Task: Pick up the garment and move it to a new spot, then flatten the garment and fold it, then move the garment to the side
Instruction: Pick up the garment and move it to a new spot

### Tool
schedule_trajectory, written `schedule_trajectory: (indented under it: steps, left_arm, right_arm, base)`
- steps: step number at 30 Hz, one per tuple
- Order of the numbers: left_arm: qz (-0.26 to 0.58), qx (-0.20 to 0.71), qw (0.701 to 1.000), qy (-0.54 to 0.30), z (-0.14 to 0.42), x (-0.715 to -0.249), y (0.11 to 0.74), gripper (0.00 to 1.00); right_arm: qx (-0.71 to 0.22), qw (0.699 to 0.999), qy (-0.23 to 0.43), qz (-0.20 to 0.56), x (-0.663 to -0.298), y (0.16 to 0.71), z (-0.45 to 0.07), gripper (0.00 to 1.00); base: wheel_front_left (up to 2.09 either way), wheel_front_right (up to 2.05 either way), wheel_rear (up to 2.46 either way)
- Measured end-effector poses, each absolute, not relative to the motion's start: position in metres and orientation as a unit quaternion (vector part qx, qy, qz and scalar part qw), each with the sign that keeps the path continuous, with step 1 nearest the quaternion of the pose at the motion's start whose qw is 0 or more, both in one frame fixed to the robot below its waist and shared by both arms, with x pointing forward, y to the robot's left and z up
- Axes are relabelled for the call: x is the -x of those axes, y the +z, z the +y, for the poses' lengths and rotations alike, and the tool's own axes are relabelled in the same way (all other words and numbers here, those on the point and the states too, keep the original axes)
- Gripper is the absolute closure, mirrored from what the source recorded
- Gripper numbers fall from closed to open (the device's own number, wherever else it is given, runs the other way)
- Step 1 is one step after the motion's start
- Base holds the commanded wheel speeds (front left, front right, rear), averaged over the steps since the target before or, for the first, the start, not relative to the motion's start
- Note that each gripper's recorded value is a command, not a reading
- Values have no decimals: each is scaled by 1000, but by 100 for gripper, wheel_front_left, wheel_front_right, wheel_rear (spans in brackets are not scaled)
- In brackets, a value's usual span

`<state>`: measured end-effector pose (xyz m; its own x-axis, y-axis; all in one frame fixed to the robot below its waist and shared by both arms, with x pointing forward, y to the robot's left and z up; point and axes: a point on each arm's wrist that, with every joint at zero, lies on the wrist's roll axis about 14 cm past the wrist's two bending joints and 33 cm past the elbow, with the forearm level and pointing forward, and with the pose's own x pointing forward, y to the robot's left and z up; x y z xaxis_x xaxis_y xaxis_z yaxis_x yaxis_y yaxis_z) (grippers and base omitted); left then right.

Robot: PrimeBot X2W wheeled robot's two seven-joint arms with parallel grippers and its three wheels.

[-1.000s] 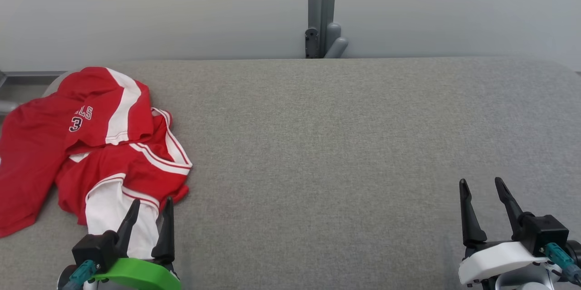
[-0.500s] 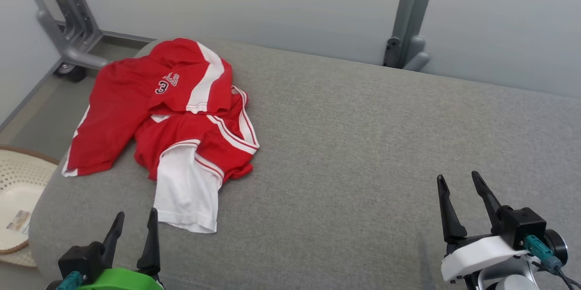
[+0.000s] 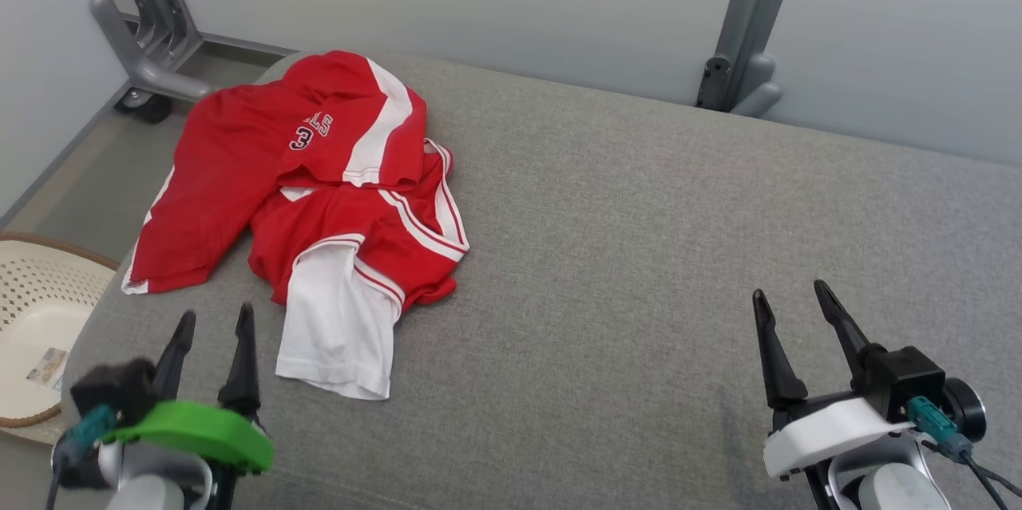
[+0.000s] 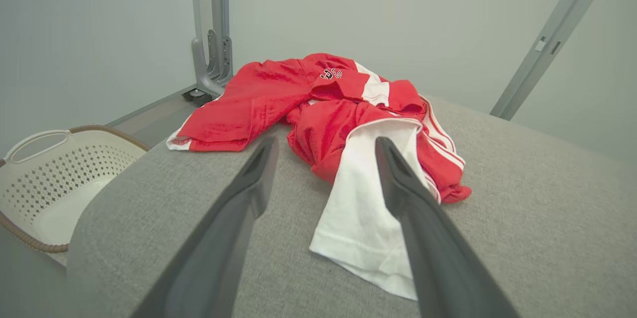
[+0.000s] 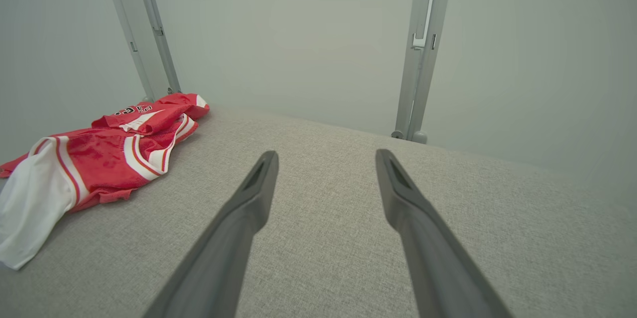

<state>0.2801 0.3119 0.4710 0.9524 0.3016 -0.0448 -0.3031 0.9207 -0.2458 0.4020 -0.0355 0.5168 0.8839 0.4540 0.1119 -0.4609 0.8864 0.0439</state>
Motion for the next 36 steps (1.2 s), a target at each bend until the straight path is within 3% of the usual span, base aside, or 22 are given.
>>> schedule_trajectory:
  steps: [4,12,19,26,27,28,30,36]
  left_arm:
    - [16,110,988,108,308,-331,494,0]
    - [154,110,981,50,296,-397,456,0]
    - [292,150,944,39,276,-405,381,0]
    - [338,143,929,39,271,-412,347,0]
    - [339,141,929,36,269,-414,345,29]
    - [340,138,930,31,266,-415,344,29]
    - [336,146,930,19,257,-420,347,100]
    - [327,152,932,-46,224,-417,365,100]
  right_arm:
    - [-29,971,233,-55,-416,517,-36,0]
    - [-29,978,206,-19,-438,483,-53,0]
    - [-24,985,171,4,-445,463,-80,0]
    - [-17,990,136,16,-442,455,-107,0]
    - [-17,991,131,17,-441,455,-111,0]
    - [-17,992,127,17,-440,455,-115,0]
    - [-17,993,119,17,-438,456,-120,0]
    - [-23,994,101,21,-424,457,-132,0]
  base:
    - [0,0,0]
    - [0,0,0]
    - [0,0,0]
    - [0,0,0]
    - [0,0,0]
    - [0,0,0]
    - [0,0,0]
    - [0,0,0]
